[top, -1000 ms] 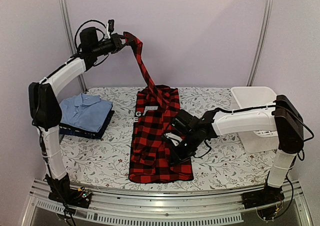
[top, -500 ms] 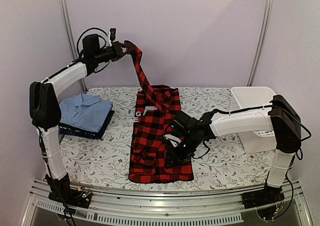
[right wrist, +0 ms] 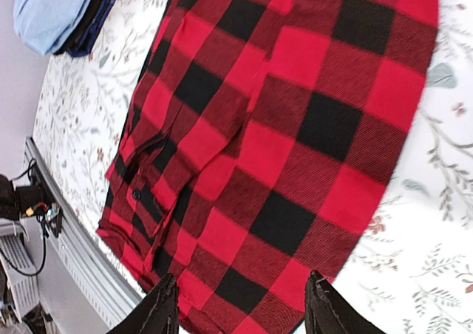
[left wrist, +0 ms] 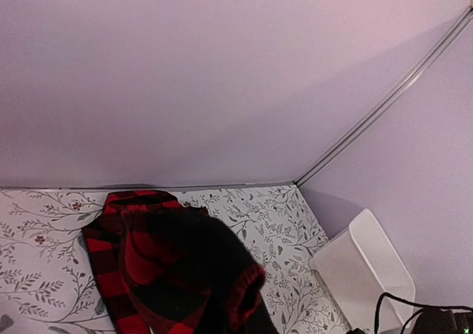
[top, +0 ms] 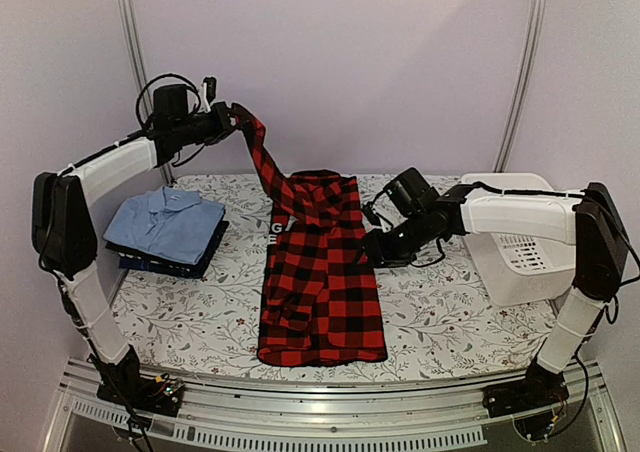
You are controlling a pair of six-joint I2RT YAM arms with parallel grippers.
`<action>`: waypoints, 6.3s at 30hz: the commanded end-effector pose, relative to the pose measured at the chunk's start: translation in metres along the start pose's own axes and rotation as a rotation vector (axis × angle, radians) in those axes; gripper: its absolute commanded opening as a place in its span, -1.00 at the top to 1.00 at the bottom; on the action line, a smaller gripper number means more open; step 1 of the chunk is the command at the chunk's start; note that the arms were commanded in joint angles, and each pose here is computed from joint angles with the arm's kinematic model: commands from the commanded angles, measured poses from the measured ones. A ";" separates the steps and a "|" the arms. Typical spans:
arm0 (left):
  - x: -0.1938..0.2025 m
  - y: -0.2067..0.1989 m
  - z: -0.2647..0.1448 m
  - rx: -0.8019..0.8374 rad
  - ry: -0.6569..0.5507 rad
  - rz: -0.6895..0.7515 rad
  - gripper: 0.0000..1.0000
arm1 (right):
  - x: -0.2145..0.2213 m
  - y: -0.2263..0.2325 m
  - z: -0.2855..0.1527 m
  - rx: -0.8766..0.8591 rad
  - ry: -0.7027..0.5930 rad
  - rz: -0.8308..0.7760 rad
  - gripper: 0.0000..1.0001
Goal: Fold and stack the long sleeve shirts
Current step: Fold the 1/3-folded shirt at the center of the board, then smooth out the rectangle-folded shirt at the center of the board.
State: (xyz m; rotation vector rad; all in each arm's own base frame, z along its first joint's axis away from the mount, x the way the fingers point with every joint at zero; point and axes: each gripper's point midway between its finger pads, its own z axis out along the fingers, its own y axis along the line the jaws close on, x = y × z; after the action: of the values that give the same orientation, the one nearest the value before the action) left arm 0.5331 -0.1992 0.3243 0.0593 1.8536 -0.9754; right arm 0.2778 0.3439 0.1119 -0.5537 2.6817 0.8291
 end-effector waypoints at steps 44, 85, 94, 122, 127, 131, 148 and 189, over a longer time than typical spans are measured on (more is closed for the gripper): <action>0.158 -0.085 -0.080 0.068 0.359 0.033 1.00 | -0.173 -0.077 0.160 -0.144 -0.260 0.219 0.91; 0.303 -0.187 -0.029 0.371 0.740 0.098 1.00 | -0.134 -0.086 -0.043 0.192 -0.445 0.180 0.39; 0.367 -0.165 -0.026 0.342 0.917 0.105 0.58 | -0.117 -0.089 -0.037 0.189 -0.401 0.183 0.31; 0.270 -0.003 0.032 -0.115 0.589 -0.099 0.35 | -0.077 -0.065 0.016 0.126 -0.249 0.078 0.17; 0.256 0.008 0.066 -0.111 0.557 -0.092 0.46 | -0.100 -0.060 0.027 0.080 -0.277 0.071 0.19; 0.246 0.025 0.091 -0.151 0.527 -0.070 0.52 | -0.129 -0.067 0.036 0.072 -0.314 0.079 0.21; 0.260 0.067 0.136 -0.129 0.596 -0.042 0.37 | -0.247 -0.081 0.078 -0.124 -0.459 0.058 0.41; 0.286 0.080 0.108 -0.173 0.684 -0.124 1.00 | -0.277 -0.132 0.144 -0.463 -0.542 0.367 0.70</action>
State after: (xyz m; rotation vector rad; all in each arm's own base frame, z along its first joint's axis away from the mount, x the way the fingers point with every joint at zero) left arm 0.5073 -0.3251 0.0195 0.2365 2.5995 -0.9250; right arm 0.6042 0.4040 0.0507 0.0833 2.1031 1.4494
